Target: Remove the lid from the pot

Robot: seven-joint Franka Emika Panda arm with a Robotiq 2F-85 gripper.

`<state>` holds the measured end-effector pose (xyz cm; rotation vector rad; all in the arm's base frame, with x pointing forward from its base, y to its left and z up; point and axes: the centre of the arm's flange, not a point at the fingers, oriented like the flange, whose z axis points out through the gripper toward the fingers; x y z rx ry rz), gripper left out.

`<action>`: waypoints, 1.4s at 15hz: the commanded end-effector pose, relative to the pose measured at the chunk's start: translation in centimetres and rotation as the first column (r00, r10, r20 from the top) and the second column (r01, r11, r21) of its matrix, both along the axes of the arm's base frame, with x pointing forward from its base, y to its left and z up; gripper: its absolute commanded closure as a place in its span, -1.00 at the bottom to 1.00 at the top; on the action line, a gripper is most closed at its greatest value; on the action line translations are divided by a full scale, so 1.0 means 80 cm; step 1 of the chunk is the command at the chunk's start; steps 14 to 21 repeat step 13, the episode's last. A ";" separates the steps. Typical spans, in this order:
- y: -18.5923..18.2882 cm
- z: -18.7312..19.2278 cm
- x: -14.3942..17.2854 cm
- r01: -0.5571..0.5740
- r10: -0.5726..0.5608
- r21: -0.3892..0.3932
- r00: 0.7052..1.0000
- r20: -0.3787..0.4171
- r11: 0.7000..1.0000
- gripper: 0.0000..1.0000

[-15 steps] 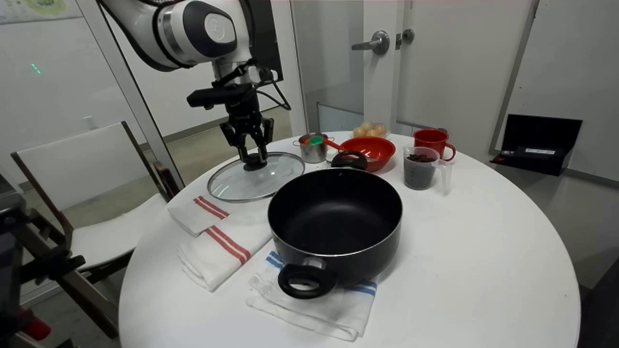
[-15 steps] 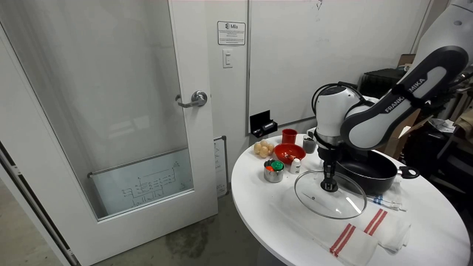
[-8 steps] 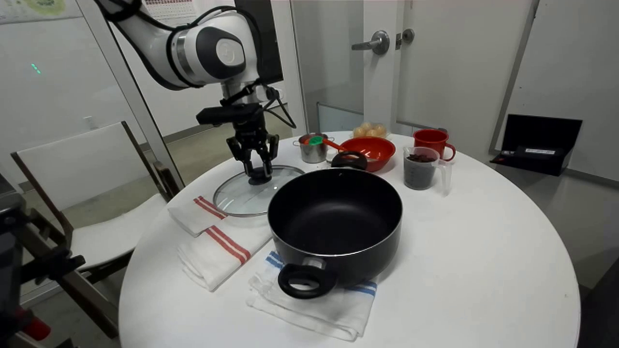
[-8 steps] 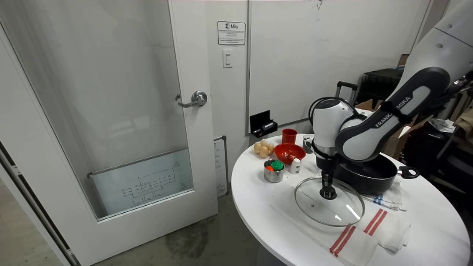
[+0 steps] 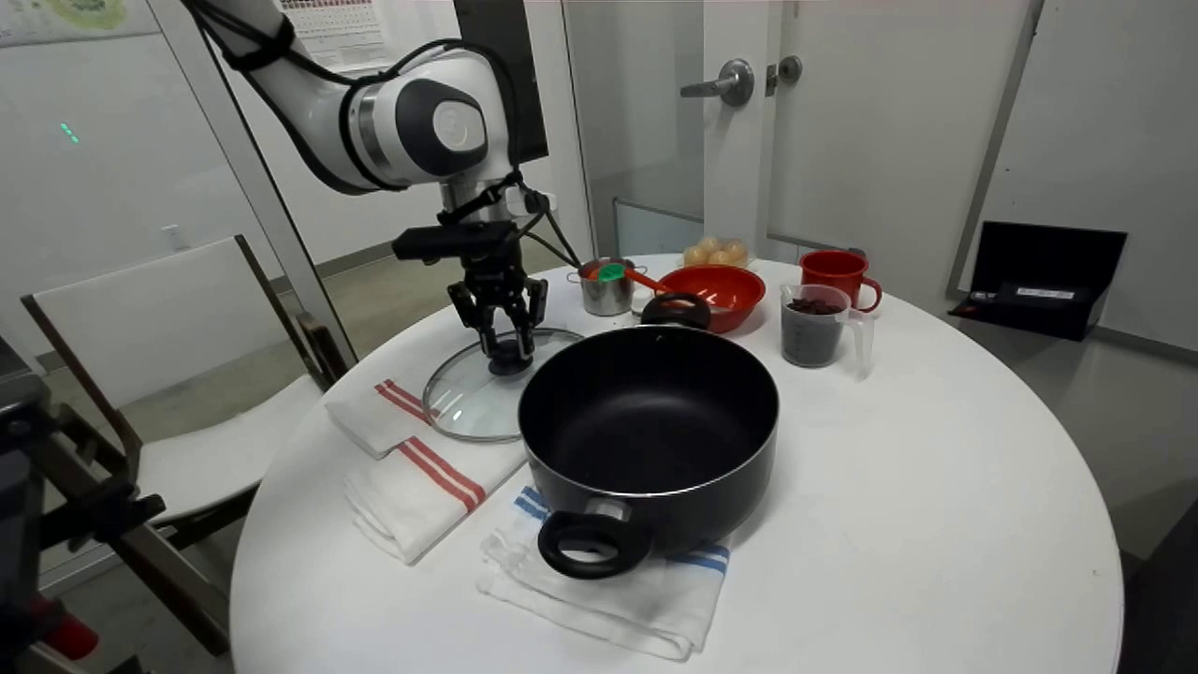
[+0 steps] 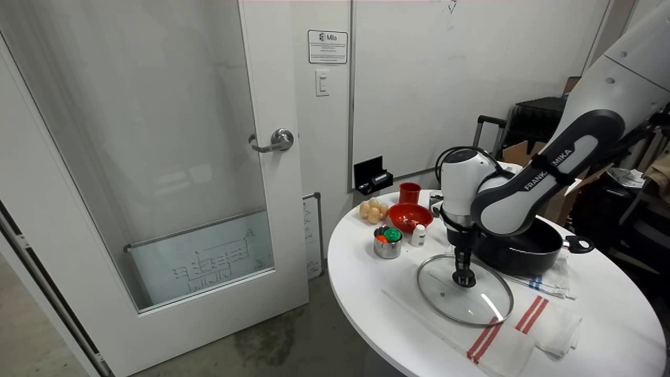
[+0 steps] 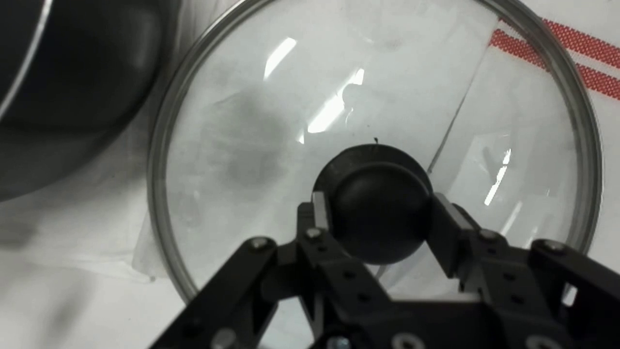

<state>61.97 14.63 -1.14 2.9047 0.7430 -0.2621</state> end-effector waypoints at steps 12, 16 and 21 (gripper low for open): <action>-0.015 0.029 0.016 0.022 -0.022 -0.010 0.999 0.042 1.000 -1.00; -0.016 0.032 0.017 0.024 -0.023 -0.010 0.999 0.049 1.000 -1.00; -0.016 0.032 0.017 0.024 -0.023 -0.010 0.999 0.049 1.000 -1.00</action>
